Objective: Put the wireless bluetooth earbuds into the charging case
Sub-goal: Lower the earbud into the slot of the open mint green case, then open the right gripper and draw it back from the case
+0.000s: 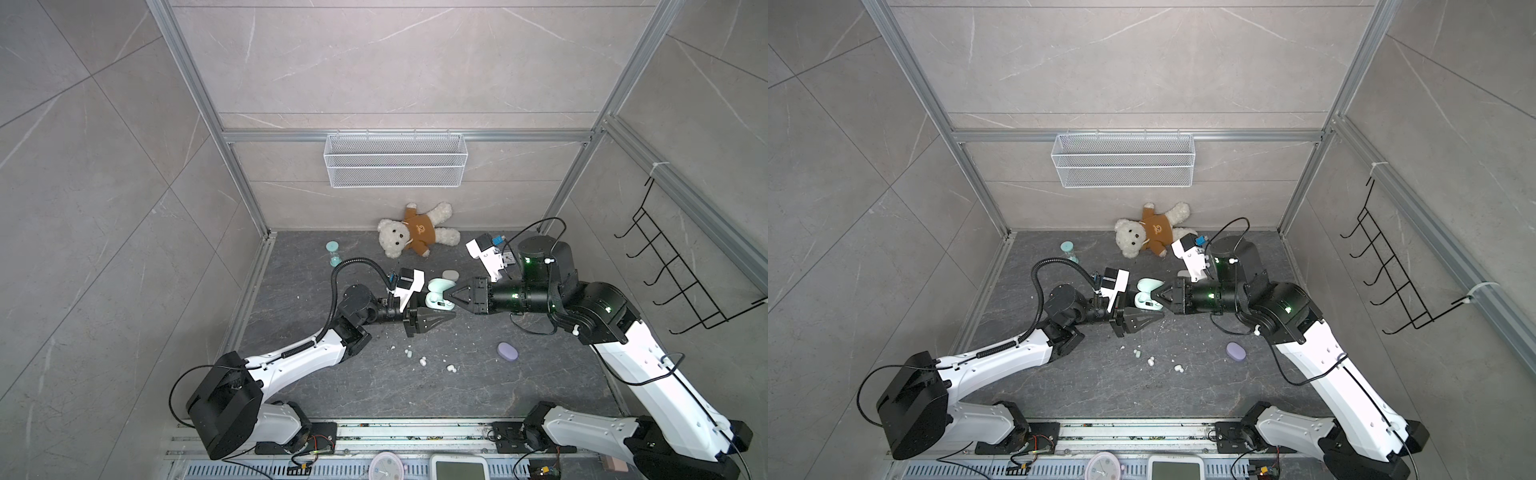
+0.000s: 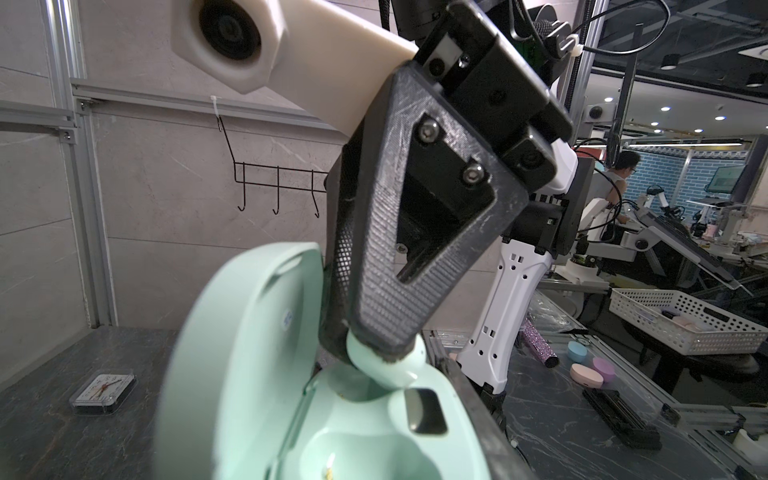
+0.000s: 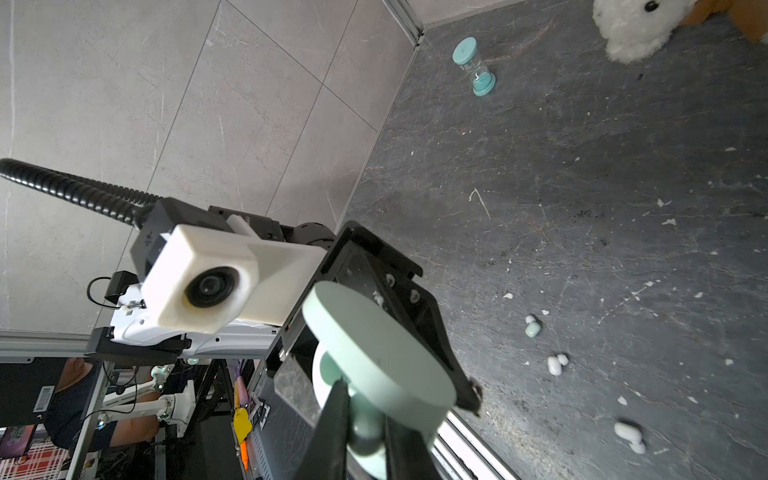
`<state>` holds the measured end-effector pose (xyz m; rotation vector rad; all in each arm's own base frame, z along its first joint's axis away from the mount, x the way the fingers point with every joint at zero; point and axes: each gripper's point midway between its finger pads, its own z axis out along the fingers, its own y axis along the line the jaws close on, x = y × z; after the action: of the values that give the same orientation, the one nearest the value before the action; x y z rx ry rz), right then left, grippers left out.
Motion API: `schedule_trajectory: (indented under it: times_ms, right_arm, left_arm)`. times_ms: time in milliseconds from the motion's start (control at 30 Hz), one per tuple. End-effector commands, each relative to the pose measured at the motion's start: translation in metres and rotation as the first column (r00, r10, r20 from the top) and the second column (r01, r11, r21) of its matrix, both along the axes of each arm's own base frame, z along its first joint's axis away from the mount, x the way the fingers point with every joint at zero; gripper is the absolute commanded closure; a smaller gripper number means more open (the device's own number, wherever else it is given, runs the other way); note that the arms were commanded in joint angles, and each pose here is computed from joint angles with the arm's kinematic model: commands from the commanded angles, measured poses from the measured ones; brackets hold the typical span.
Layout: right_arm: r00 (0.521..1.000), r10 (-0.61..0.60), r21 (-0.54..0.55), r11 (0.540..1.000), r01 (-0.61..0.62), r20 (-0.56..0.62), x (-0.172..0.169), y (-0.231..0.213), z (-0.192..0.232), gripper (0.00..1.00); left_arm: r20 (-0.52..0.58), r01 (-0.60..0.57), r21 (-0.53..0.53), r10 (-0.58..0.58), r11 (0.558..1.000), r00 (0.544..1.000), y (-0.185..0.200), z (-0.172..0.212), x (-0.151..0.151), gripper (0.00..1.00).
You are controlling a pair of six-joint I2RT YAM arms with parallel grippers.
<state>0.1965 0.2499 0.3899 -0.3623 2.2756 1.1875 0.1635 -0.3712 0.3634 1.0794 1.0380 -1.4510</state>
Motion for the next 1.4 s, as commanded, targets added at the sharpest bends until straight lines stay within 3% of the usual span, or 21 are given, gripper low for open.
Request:
schedule_trajectory:
  times_ms: [0, 967, 1367]
  right_arm:
    - [1.000, -0.015, -0.059, 0.998, 0.014, -0.012, 0.000, -0.005, -0.010, 0.80]
    - [0.999, -0.033, -0.098, 0.995, 0.036, 0.026, 0.003, -0.008, 0.001, 0.57]
    - [0.999, 0.035, -0.067, 0.997, -0.034, 0.006, -0.021, -0.003, 0.008, 0.56]
  left_arm:
    - [0.076, 0.023, -0.082, -0.017, 0.996, 0.997, 0.009, 0.030, -0.010, 0.71]
    - [0.078, 0.026, -0.083, -0.020, 0.996, 0.997, 0.011, 0.031, -0.011, 0.71]
    - [0.048, -0.012, -0.052, 0.015, 0.999, 0.999, 0.015, 0.020, -0.007, 0.71]
